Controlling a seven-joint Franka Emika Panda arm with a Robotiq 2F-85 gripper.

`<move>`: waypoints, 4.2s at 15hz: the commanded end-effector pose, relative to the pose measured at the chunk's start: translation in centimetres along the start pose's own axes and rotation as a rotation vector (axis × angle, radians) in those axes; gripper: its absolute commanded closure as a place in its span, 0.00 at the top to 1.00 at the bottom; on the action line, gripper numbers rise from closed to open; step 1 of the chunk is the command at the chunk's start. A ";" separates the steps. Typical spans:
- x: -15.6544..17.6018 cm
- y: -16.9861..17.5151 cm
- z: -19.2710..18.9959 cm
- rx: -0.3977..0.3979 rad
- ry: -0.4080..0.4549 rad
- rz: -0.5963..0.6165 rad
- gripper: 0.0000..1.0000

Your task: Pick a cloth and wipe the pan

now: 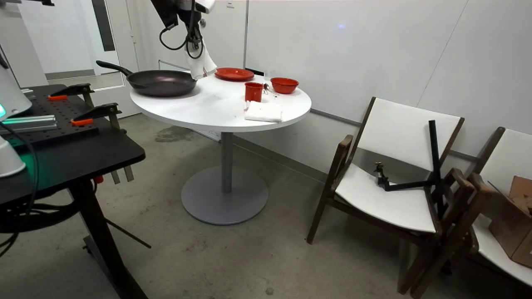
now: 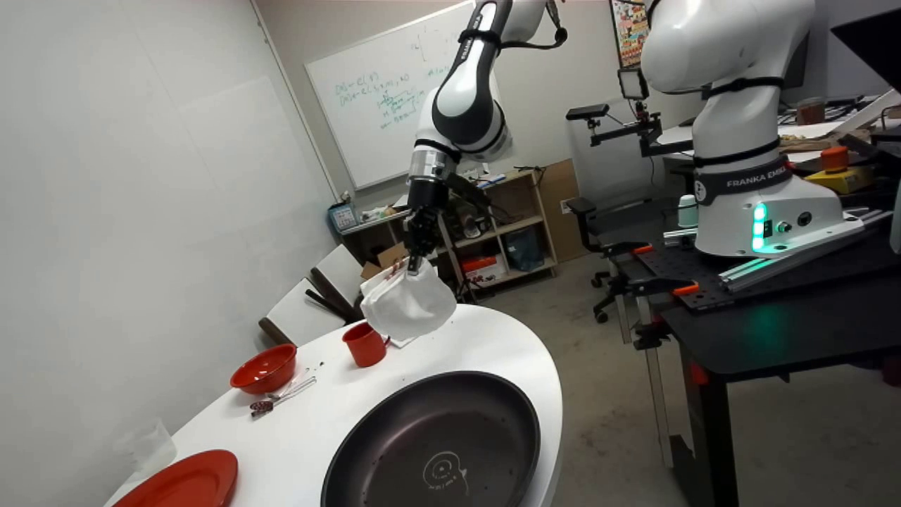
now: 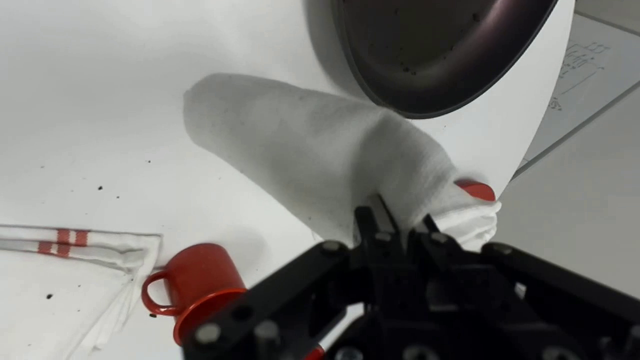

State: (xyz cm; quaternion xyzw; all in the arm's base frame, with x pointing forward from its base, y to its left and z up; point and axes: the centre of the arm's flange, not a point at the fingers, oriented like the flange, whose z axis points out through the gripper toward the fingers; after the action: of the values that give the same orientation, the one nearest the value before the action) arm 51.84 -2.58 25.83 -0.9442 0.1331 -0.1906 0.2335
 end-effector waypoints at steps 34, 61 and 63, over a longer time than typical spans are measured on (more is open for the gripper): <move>14.6 7.7 -0.1 -0.340 0.042 0.291 0.02; 18.9 9.2 8.6 -0.875 0.144 0.230 0.02; 18.6 8.8 9.9 -0.866 0.137 0.209 0.02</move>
State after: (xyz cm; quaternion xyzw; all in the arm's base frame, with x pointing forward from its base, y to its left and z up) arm 69.59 -13.62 19.94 -0.9221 0.3188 -0.1506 -0.1594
